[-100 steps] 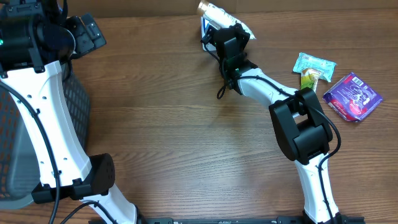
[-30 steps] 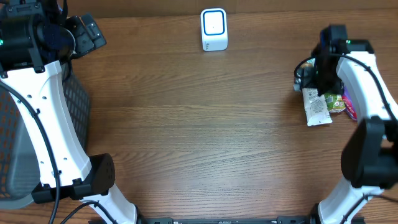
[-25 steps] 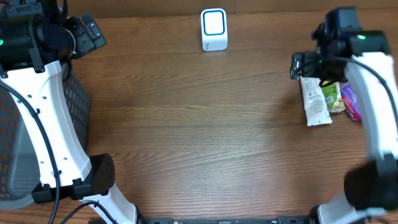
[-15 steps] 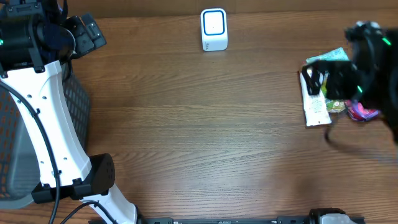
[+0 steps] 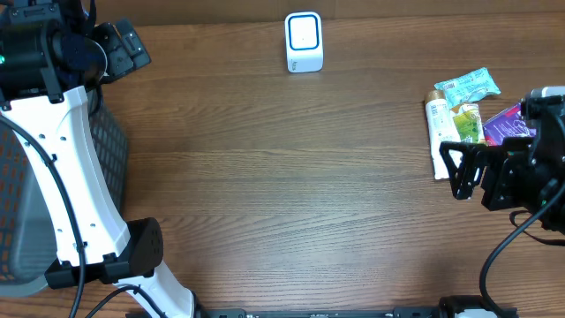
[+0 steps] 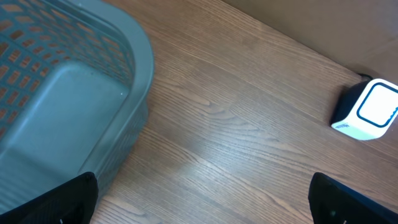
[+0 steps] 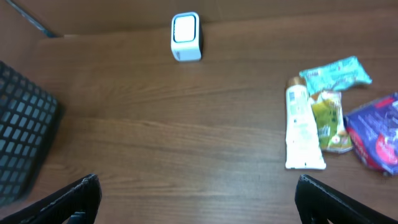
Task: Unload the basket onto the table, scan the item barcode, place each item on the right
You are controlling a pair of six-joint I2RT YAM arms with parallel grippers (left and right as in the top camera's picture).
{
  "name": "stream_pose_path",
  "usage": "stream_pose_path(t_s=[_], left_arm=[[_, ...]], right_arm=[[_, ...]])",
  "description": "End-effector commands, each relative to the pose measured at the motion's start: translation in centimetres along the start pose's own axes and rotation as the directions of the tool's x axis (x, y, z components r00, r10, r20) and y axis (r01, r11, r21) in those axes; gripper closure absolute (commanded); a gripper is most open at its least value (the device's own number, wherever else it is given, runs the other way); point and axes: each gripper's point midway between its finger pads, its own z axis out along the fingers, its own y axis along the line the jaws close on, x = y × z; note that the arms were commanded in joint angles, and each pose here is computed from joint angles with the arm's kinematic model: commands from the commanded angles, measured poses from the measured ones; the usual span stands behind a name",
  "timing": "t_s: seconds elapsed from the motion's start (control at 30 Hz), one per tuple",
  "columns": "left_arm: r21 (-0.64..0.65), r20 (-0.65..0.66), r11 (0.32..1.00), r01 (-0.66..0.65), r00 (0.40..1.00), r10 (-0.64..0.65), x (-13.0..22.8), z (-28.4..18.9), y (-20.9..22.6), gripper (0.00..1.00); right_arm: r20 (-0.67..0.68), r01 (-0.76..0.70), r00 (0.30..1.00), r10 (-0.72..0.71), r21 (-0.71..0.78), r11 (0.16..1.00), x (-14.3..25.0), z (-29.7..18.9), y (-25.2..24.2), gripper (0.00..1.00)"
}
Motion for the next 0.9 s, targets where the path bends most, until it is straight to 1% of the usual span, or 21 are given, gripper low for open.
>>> stream_pose_path(t_s=[0.0,0.07,0.17,0.3,0.37,0.47,0.63,0.87], left_arm=[[0.0,-0.008,1.0,0.016,1.0,-0.016,0.1,0.2,0.0,0.0],[0.0,-0.008,1.0,0.016,1.0,-0.016,0.1,0.2,0.0,0.01],[0.0,-0.008,1.0,0.016,1.0,-0.016,0.1,0.2,0.0,0.01],[0.0,-0.008,1.0,0.016,1.0,-0.016,0.1,0.2,0.0,0.0],[0.0,-0.008,1.0,0.016,1.0,-0.016,0.1,0.2,0.0,0.0],[0.0,-0.008,1.0,0.016,1.0,-0.016,0.1,0.2,0.0,0.0],[0.0,-0.008,1.0,0.016,1.0,-0.016,0.1,0.2,0.0,0.0],[0.0,-0.008,1.0,0.016,1.0,-0.016,0.1,0.2,0.0,0.0]], right_arm=[[0.012,-0.001,1.0,0.001,0.015,1.0,-0.5,0.1,-0.2,0.0],[0.036,0.002,0.999,-0.004,0.054,0.999,-1.1,0.8,-1.1,0.0],[0.108,0.011,0.994,-0.024,0.112,0.994,-2.1,1.3,-2.2,0.0],[0.209,0.019,0.977,-0.05,0.148,0.989,-2.5,1.6,-3.1,0.0],[0.285,0.027,0.956,-0.07,0.151,0.988,-2.6,1.7,-3.3,0.0],[0.402,0.019,0.91,-0.101,0.203,0.979,-2.4,1.7,-4.5,0.0],[0.54,-0.004,0.832,-0.132,0.244,0.97,0.1,2.8,-6.2,0.0],[0.648,-0.01,0.746,-0.157,0.245,0.969,4.8,6.1,-8.1,0.0]])
